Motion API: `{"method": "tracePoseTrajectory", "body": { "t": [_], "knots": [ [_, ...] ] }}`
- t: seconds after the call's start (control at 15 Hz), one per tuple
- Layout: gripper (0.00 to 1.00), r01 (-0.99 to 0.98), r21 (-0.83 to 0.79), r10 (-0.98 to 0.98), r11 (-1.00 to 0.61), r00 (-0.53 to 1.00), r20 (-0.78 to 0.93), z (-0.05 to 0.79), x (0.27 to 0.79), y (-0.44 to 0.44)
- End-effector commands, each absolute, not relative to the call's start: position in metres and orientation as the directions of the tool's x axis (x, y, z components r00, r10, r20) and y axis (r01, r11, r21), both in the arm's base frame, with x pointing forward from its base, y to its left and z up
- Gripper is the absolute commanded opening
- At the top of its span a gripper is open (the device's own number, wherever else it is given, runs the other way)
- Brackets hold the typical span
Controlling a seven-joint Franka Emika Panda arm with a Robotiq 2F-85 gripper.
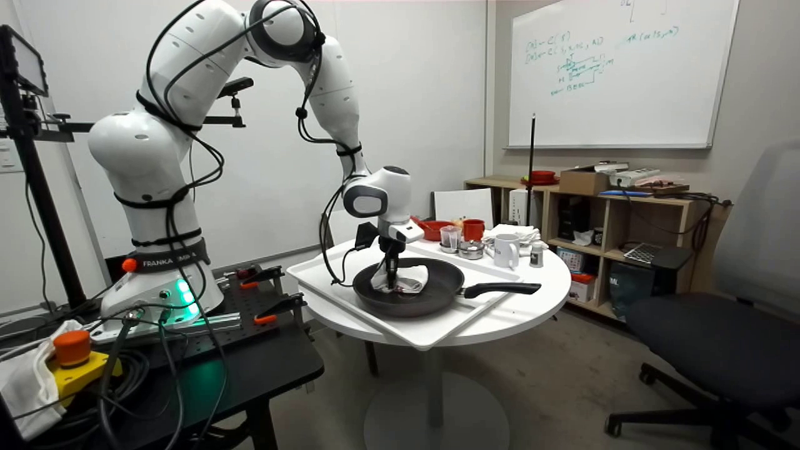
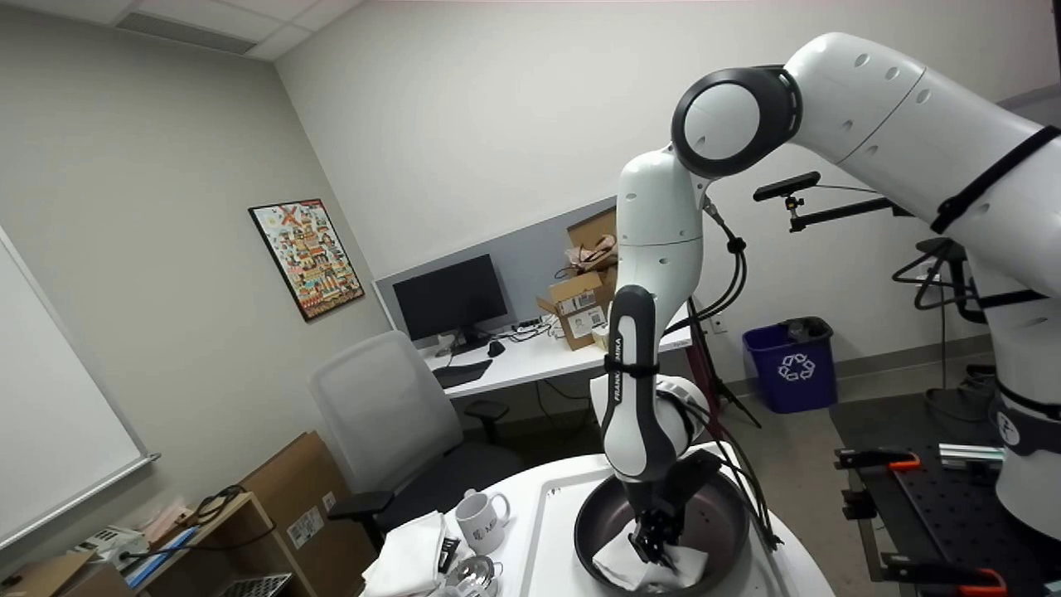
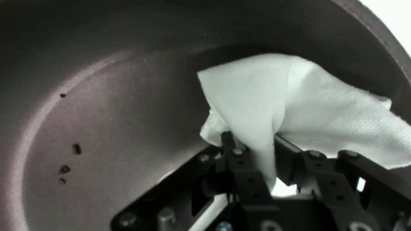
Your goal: Use the towel to wipe the pan
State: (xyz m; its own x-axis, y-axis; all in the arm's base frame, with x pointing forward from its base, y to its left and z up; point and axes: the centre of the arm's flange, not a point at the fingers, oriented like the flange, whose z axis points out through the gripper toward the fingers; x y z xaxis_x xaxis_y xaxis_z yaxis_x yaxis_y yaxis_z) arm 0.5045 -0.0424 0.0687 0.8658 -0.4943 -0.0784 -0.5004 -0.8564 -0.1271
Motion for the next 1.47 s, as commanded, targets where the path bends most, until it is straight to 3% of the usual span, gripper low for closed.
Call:
{"method": "tracePoseTrajectory", "body": {
  "t": [0.0, 0.67, 1.13, 1.4],
  "knots": [
    [0.04, -0.493, -0.121, -0.488, -0.862, 0.87, -0.071, 0.054, 0.466, -0.053],
    [0.04, -0.631, -0.18, -0.632, -0.755, 0.773, -0.06, 0.068, 0.449, -0.116],
    [0.04, -0.742, -0.234, -0.744, -0.628, 0.661, -0.1, 0.082, 0.468, -0.176],
    [0.04, -0.739, -0.24, -0.738, -0.629, 0.665, -0.114, 0.084, 0.485, -0.167]
  ]
}}
